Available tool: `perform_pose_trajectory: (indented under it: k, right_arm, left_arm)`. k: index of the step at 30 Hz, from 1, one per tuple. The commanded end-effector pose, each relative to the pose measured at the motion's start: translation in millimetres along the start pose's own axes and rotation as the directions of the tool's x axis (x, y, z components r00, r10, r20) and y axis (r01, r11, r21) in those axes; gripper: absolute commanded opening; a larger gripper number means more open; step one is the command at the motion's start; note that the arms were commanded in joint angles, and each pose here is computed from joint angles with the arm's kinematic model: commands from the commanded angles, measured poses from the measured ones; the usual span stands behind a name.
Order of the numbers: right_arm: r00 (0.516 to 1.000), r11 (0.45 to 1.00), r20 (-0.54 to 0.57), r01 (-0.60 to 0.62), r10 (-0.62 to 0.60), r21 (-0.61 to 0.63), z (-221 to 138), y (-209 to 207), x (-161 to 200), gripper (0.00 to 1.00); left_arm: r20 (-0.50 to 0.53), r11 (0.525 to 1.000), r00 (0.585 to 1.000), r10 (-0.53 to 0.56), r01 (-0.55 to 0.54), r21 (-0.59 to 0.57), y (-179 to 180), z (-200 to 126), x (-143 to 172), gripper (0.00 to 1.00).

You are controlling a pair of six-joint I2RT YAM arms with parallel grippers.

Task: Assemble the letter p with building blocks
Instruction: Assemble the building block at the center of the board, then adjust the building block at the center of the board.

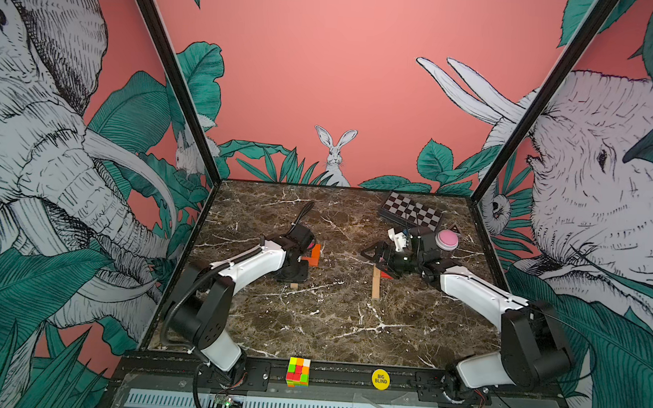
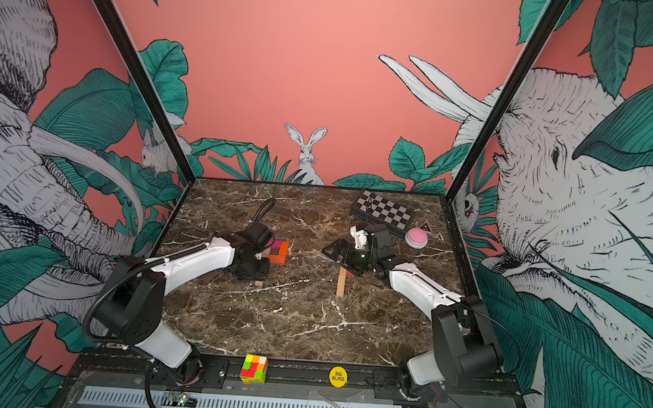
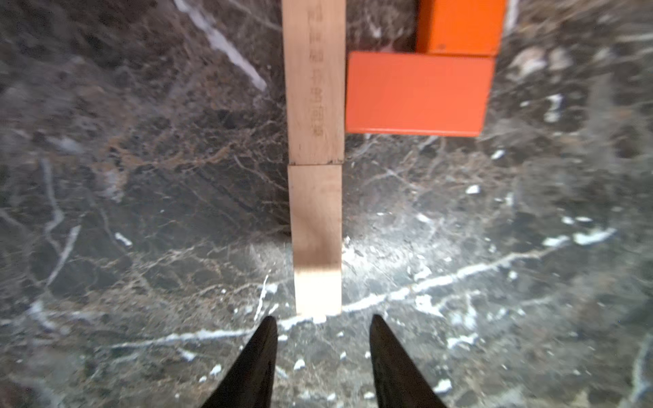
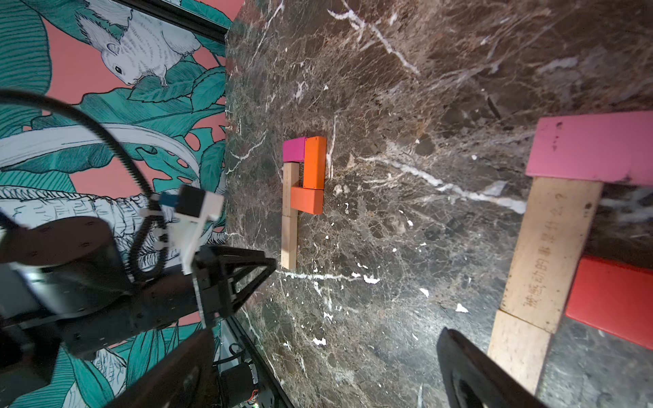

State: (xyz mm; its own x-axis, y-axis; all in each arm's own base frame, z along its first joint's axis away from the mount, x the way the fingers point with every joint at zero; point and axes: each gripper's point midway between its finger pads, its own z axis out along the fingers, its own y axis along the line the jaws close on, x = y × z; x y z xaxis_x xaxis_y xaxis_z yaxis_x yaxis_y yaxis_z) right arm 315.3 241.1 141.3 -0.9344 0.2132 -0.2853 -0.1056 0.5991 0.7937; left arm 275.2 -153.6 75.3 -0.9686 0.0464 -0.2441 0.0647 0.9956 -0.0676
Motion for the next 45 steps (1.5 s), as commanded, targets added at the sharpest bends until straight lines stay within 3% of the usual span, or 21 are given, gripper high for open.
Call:
perform_pose_trajectory:
  k: [1,6,9,11,12,13,15,18,22,26,35,45]
  right_arm:
    - [0.997,0.998,0.043,0.07,-0.07,-0.007,-5.9,16.7,-15.9,0.99]
    - [0.992,0.995,0.076,0.101,-0.102,0.01,-14.8,24.4,-30.7,0.99]
    - [0.989,0.994,0.1,0.103,-0.104,0.021,-22.2,23.5,-38.3,0.98]
    - [0.987,0.995,0.13,0.091,-0.094,0.03,-32.2,19.1,-46.0,0.99]
    - [0.986,0.996,0.143,0.084,-0.088,0.035,-37.2,16.1,-49.1,0.99]
    - [0.984,0.996,0.158,0.08,-0.086,0.044,-43.0,12.9,-52.9,0.99]
    - [0.982,0.995,0.175,0.064,-0.077,0.079,-53.7,3.2,-57.4,0.99]
    - [0.974,0.992,0.219,0.035,-0.062,0.125,-71.5,-12.2,-63.9,0.99]
    - [0.969,0.984,0.245,-0.036,-0.008,0.175,-86.2,-42.6,-64.2,0.99]
    - [0.97,0.973,0.241,-0.091,0.039,0.21,-87.1,-71.0,-56.2,0.99]
    - [0.972,0.965,0.206,-0.155,0.111,0.21,-74.9,-111.5,-49.8,0.99]
    - [0.973,0.959,0.174,-0.186,0.15,0.214,-59.8,-136.0,-50.0,0.98]
  left_arm:
    - [0.097,0.999,0.995,0.008,-0.013,0.046,-5.7,-47.7,-14.1,0.45]
    - [0.275,0.99,0.961,0.011,-0.049,0.131,-14.4,-100.5,-36.2,0.45]
    - [0.382,0.98,0.924,0.006,-0.081,0.181,-19.1,-126.2,-47.1,0.51]
    - [0.458,0.976,0.889,-0.016,-0.086,0.201,-18.1,-140.8,-54.9,0.66]
    - [0.485,0.969,0.874,-0.021,-0.102,0.226,-21.3,-145.5,-58.6,0.78]
    - [0.509,0.957,0.86,-0.036,-0.117,0.265,-26.8,-149.7,-63.2,0.99]
    - [0.521,0.928,0.851,-0.062,-0.144,0.345,-41.0,-150.5,-70.9,0.99]
    - [0.473,0.839,0.879,-0.061,-0.212,0.502,-82.6,-141.1,-80.4,0.99]
    - [0.326,0.694,0.945,-0.013,-0.226,0.683,-148.5,-105.9,-85.3,0.99]
    - [0.236,0.661,0.969,0.071,-0.223,0.716,-194.6,-65.5,-87.1,0.99]
    - [0.077,0.523,0.996,0.042,-0.088,0.848,-255.0,3.2,-98.2,0.94]
    - [0.027,0.52,0.998,0.058,-0.053,0.853,-277.0,34.5,-103.4,0.94]
